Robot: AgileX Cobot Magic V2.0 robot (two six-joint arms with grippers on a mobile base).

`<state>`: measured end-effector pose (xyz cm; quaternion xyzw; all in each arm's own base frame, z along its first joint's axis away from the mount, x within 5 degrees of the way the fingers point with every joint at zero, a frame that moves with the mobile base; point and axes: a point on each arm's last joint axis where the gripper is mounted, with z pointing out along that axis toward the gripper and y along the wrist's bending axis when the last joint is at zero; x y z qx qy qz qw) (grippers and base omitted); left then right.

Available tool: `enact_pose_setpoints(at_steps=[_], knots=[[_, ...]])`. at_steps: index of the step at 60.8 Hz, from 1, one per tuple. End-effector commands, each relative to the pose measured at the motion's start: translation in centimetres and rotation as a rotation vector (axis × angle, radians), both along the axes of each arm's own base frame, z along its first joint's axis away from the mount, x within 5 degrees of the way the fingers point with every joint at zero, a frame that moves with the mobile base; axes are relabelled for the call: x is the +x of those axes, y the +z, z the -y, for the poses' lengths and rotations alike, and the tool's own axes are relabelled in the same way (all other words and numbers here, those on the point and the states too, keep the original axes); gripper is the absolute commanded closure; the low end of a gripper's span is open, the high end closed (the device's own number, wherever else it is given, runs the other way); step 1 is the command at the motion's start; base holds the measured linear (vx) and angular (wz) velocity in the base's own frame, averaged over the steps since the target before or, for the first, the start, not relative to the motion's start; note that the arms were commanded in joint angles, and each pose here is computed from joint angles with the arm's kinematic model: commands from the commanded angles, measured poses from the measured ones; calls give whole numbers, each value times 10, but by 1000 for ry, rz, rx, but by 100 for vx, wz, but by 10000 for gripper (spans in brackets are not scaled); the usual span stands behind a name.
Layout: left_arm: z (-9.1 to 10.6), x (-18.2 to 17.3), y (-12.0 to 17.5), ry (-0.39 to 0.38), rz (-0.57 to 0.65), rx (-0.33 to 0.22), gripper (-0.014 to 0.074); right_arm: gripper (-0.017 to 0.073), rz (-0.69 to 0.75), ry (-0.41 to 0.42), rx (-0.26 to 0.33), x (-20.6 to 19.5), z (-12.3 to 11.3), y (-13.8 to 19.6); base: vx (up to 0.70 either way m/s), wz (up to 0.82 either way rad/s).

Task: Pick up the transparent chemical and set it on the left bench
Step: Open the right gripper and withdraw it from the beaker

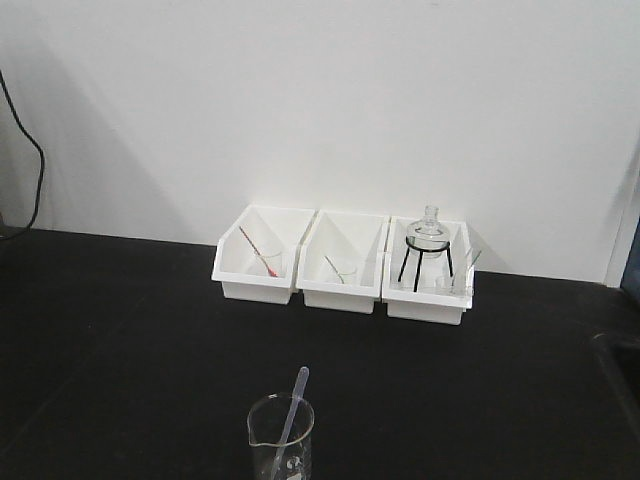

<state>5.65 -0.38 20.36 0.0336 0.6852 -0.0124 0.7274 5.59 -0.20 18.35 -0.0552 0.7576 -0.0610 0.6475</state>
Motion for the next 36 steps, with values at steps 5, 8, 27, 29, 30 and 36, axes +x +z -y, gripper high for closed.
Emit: enact_pose_setpoints(at_steps=[5,8,27,29,30,36], knots=[[0,-1,3,-1,81,-14,597,567,52,3,-11,1,0,3,0,0],[0,-1,3,-1,81,-14,597,567,52,3,-11,1,0,3,0,0],[0,-1,3,-1,81,-14,597,567,52,3,-11,1,0,3,0,0],[0,-1,3,-1,81,-14,597,567,52,3,-11,1,0,3,0,0],[0,-1,3,-1,81,-14,597,567,52,3,-11,1,0,3,0,0],[0,-1,3,-1,81,-14,597,567,52,3,-11,1,0,3,0,0]])
